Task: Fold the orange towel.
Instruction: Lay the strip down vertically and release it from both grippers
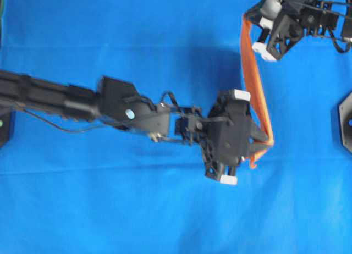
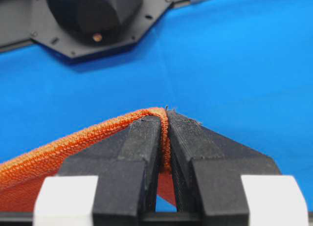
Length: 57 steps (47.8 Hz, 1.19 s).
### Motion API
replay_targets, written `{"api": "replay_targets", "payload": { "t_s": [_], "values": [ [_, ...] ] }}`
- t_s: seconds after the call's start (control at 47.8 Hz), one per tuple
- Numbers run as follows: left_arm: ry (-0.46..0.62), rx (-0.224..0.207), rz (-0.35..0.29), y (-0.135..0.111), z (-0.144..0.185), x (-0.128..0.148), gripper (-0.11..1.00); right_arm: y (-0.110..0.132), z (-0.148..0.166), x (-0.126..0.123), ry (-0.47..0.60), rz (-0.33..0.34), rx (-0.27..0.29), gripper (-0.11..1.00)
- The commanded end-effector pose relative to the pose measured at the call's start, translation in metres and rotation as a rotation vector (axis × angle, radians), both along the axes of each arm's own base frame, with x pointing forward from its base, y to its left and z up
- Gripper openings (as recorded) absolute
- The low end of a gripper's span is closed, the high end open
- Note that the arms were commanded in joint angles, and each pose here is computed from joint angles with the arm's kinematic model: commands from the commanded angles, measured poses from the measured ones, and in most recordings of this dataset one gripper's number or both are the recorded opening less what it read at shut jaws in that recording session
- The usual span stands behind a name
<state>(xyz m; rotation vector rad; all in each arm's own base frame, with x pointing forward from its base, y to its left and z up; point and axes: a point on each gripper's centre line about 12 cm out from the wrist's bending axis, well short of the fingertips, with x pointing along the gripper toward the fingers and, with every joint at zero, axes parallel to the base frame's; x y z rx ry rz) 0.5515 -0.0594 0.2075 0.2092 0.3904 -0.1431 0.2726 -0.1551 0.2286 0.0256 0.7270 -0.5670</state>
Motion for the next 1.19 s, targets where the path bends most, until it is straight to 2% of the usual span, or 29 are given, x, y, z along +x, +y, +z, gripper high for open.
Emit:
{"api": "replay_targets", "payload": {
  "t_s": [0.0, 0.105, 0.188, 0.335, 0.502, 0.649, 0.753, 1.026, 1.088, 1.172],
  "values": [
    [-0.038, -0.029, -0.009, -0.011, 0.016, 0.003, 0.03, -0.006, 0.004, -0.001, -0.008, -0.015, -0.011, 0.03],
    [0.005, -0.043, -0.003, -0.011, 0.000, -0.006, 0.03, -0.010, -0.010, 0.009, 0.015, 0.000, 0.007, 0.03],
    [0.047, -0.072, 0.011, -0.011, -0.013, -0.018, 0.03, -0.013, -0.020, 0.024, 0.000, 0.030, 0.017, 0.03],
    [0.106, -0.169, 0.064, -0.007, -0.032, -0.049, 0.03, -0.019, -0.030, 0.057, -0.043, 0.089, 0.022, 0.03],
    [0.145, -0.275, 0.119, -0.004, -0.052, -0.089, 0.03, -0.021, -0.036, 0.089, -0.053, 0.154, 0.001, 0.03],
    [0.173, -0.337, 0.149, -0.004, -0.065, -0.116, 0.03, -0.021, -0.039, 0.106, -0.046, 0.187, -0.013, 0.03],
    [0.186, -0.356, 0.159, -0.004, -0.072, -0.125, 0.03, -0.021, -0.044, 0.110, -0.038, 0.193, -0.011, 0.03],
    [0.187, -0.356, 0.167, -0.001, -0.079, -0.121, 0.03, -0.015, -0.051, 0.111, -0.046, 0.219, -0.003, 0.03],
    [0.188, -0.356, 0.171, 0.000, -0.079, -0.121, 0.06, -0.014, -0.052, 0.112, -0.047, 0.222, -0.003, 0.03],
    [0.185, -0.358, 0.174, 0.001, -0.078, -0.120, 0.15, -0.013, -0.052, 0.112, -0.047, 0.227, -0.003, 0.03]
  ]
}}
